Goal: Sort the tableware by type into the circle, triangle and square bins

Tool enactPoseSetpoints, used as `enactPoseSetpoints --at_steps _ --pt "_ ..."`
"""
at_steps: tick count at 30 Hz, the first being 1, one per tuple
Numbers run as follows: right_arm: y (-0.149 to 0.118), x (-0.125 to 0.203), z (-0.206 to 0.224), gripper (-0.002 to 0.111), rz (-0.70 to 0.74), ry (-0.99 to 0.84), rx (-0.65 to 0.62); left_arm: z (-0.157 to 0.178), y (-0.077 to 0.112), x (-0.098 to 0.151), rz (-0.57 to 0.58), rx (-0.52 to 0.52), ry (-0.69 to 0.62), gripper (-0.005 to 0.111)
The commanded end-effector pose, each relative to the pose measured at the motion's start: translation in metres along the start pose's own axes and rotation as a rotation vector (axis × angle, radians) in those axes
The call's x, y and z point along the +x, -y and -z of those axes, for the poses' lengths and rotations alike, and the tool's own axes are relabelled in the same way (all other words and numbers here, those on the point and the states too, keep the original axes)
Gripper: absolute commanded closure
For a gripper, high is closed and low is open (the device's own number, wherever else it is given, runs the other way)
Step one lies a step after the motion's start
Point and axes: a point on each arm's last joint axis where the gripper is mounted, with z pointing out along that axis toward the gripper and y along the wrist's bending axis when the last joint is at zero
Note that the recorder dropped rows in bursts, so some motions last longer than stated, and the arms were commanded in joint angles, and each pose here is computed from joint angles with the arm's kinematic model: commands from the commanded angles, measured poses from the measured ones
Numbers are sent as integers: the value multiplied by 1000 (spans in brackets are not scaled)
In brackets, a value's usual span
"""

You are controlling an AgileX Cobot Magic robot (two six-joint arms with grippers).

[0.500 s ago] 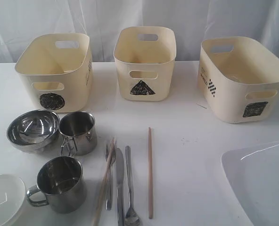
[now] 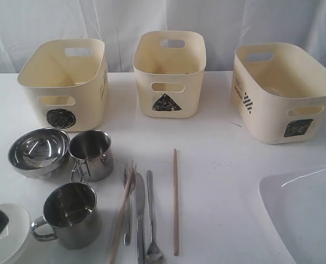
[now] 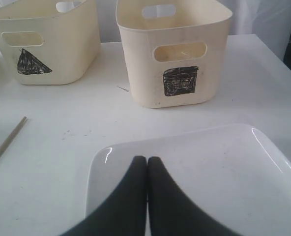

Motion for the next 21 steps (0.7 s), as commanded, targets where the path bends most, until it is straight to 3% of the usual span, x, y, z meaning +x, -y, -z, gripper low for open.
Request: enactPoseSetpoints --at_steps 1,4,6,7,12,21 --pt "0 0 0 108 -7 8 6 -29 0 26 -45 -6 -58 105" --pt "0 0 0 108 -7 8 6 -41 0 39 -195 5 -80 77" --pt "0 0 0 108 -7 8 6 -45 -3 39 -201 -33 -51 49" --pt "0 0 0 108 -7 8 6 -45 -6 37 -202 -68 -33 42" --pt "0 0 0 108 -7 8 6 -44 -22 35 -253 -220 -35 40" --pt "0 0 0 108 -7 8 6 -54 -28 36 -236 -169 -78 40"
